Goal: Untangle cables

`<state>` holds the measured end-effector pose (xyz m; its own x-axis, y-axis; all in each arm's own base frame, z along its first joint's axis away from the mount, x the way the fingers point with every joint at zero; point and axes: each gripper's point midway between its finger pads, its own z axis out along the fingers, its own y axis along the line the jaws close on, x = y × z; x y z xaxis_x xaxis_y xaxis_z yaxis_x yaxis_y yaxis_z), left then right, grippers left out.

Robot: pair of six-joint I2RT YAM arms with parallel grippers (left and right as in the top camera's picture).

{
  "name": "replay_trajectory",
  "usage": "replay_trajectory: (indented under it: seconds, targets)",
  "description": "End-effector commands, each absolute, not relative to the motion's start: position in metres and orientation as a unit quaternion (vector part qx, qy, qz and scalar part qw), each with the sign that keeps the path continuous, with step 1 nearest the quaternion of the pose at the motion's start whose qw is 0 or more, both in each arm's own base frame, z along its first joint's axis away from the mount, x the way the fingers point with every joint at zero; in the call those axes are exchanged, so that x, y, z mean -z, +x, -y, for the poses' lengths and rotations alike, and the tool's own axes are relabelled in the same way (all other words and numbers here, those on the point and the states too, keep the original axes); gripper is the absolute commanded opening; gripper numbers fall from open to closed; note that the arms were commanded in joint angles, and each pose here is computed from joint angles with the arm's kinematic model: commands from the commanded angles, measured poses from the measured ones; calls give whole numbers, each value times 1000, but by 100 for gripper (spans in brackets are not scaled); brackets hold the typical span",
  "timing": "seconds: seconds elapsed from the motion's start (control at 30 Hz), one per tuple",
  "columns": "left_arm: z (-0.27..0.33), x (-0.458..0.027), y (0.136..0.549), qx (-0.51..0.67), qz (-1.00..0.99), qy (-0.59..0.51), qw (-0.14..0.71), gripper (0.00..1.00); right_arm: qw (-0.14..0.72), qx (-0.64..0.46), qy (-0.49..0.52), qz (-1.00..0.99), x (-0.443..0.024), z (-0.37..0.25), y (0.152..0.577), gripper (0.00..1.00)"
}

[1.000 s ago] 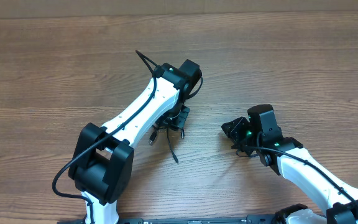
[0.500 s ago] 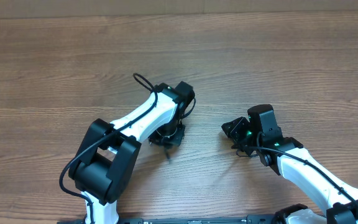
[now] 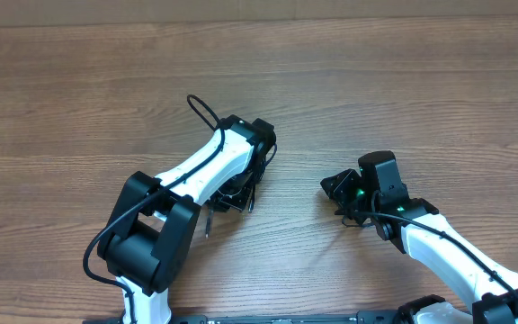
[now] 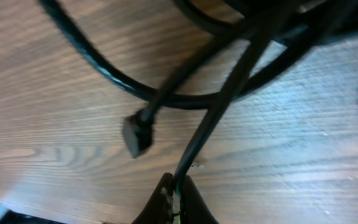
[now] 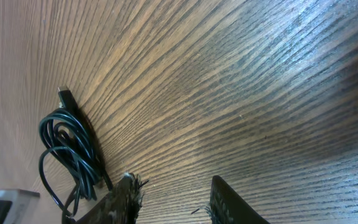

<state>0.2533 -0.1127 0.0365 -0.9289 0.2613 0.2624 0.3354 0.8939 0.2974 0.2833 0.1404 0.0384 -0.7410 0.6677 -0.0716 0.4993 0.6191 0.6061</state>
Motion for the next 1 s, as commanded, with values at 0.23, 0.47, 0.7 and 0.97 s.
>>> replay_trajectory:
  seconds: [0.23, 0.47, 0.7, 0.97]
  targets:
    - [92, -51, 281, 240, 962, -124, 45, 10, 156, -289, 326, -887, -44, -142, 289, 36]
    - [89, -51, 288, 229, 966, -110, 41, 11, 156, -290, 326, -886, -44, -142, 289, 36]
    - [125, -78, 313, 149, 984, -97, 8, 19, 157, -290, 325, -886, -44, -142, 289, 36]
    - [199, -81, 343, -38, 994, -89, -47, 30, 156, -290, 326, -886, -44, -142, 289, 35]
